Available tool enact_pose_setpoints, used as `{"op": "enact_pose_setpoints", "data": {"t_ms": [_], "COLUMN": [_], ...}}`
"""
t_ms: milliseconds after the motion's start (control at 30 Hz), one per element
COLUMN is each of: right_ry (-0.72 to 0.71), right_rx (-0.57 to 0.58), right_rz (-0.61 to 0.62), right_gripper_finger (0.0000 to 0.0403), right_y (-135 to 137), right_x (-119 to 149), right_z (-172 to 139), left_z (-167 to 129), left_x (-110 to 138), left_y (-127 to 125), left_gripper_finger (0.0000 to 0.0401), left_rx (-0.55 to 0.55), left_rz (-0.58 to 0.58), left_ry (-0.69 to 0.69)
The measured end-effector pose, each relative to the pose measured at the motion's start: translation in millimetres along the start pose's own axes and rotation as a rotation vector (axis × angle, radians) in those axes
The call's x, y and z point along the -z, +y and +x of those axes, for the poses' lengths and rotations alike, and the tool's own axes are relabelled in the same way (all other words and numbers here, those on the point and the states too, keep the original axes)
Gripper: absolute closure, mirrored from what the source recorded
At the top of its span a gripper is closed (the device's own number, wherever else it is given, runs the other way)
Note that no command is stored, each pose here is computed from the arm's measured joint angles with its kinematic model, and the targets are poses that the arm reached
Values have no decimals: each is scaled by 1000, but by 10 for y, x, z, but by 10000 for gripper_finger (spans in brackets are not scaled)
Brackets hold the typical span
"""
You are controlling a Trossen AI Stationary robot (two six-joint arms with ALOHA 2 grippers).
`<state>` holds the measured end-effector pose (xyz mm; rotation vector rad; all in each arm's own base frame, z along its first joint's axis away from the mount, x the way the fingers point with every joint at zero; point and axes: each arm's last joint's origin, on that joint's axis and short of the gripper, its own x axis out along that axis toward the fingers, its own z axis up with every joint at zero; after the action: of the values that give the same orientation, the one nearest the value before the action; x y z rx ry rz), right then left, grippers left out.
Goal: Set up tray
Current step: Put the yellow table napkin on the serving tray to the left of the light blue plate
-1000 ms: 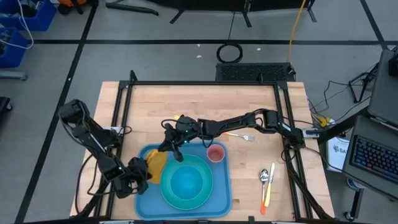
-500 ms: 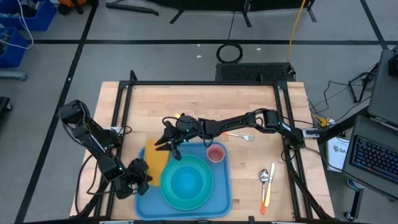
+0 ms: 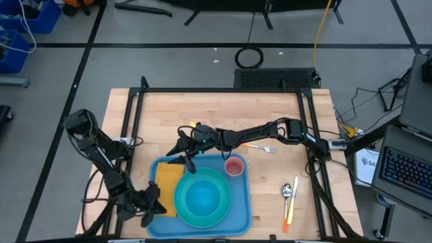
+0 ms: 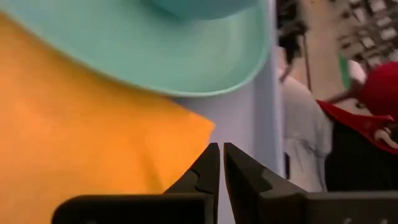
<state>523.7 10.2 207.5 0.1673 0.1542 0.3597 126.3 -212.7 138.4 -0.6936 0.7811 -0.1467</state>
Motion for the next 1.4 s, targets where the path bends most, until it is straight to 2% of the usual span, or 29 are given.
{"op": "enact_pose_setpoints", "data": {"t_ms": [167,300,600,800,1067,1267,1400], "right_ry": [-4,-40,-68,-57,-18,25,26], "right_rx": [-16,-106,-178,-212,-240,-197,-196], "right_rz": [-26,-63,-228,-265,-282,-289,-289], "right_gripper_finger": [254,253,263,263,264,264,264], "right_y": [34,153,638,897,1076,1082,1083], "right_x": [-2,-80,-425,-604,-628,-585,-584], "right_z": [11,17,-63,-151,-179,-174,-173], "left_z": [-7,-1,7,-1,22,74,106], "left_x": [-7,-17,-42,-34,-57,-21,-22], "left_y": [2,69,256,301,324,330,287], "left_gripper_finger": [376,375,375,375,375,375,375], "left_rx": [-6,-75,-238,-275,-287,-300,-253], "left_rz": [48,85,133,131,-20,-188,-269], "left_ry": [-9,-24,41,82,127,128,109]}}
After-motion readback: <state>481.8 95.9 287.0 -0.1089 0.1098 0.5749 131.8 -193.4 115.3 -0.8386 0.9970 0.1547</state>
